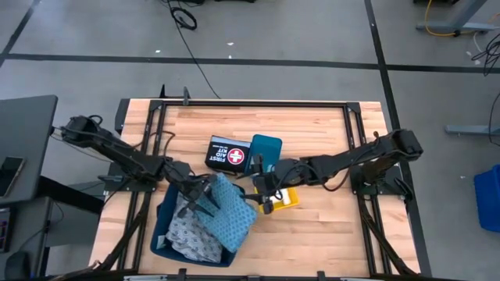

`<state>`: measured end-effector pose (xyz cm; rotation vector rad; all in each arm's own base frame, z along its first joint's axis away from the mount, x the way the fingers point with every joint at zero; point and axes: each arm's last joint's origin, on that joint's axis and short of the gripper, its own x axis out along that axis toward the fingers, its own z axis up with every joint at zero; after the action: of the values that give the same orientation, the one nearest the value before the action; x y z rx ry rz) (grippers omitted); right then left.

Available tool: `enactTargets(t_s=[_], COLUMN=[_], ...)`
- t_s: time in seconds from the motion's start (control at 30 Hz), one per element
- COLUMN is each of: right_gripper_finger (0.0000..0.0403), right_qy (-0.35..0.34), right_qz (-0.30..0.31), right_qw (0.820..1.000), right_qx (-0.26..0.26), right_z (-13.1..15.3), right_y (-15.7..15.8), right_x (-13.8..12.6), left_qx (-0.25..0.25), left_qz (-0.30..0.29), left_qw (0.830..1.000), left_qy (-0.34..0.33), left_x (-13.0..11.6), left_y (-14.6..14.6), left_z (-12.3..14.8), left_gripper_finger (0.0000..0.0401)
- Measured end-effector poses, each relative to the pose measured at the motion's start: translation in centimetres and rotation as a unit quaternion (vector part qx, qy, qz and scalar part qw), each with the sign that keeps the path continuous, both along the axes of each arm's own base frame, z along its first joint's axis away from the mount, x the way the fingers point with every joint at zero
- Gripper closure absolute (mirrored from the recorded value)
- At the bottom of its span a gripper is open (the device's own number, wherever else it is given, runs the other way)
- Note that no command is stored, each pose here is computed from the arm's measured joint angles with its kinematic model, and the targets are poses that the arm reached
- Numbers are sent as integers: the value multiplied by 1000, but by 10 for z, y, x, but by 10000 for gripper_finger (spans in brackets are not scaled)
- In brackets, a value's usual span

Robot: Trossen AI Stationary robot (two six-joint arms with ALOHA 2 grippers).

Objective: Pick & place medical supplies in basket/bin
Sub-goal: Put the blue gown into the blue bin, then return to Home Position

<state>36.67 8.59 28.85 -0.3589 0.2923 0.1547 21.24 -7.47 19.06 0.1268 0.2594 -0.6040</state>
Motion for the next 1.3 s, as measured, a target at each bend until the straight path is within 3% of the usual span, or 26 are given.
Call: enactTargets(t_s=[0.2, 0.33, 0.5, 0.63, 0.87, 1.1, 1.3], right_gripper_finger=[129, 129, 129, 129, 129, 129, 129], right_qy=[-35, -124, -279, -350, -335, -315, -313], right_qz=[42, 30, 12, -21, -88, -92, -89], right_qw=[998, 991, 958, 933, 933, 938, 939], right_qx=[39, 49, 69, 82, 97, 113, 109], right_z=[8, 8, -15, -49, -91, -102, -103], right_y=[-3, -8, -26, -39, -52, -55, -54], right_x=[-9, -26, -67, -104, -148, -159, -160], left_qx=[5, 8, 4, 6, 16, 19, -17], left_qz=[9, 13, 12, 19, 76, 146, 259], left_qw=[1000, 1000, 1000, 998, 984, 969, 926], left_qy=[12, 15, -12, -66, -163, -196, -274], left_x=[11, 14, 15, 17, 21, 18, -16], left_y=[-3, -3, -4, -4, 1, 20, 48], left_z=[-16, -20, -16, -7, 9, 16, 9], left_gripper_finger=[263, 263, 263, 263, 263, 263, 263])
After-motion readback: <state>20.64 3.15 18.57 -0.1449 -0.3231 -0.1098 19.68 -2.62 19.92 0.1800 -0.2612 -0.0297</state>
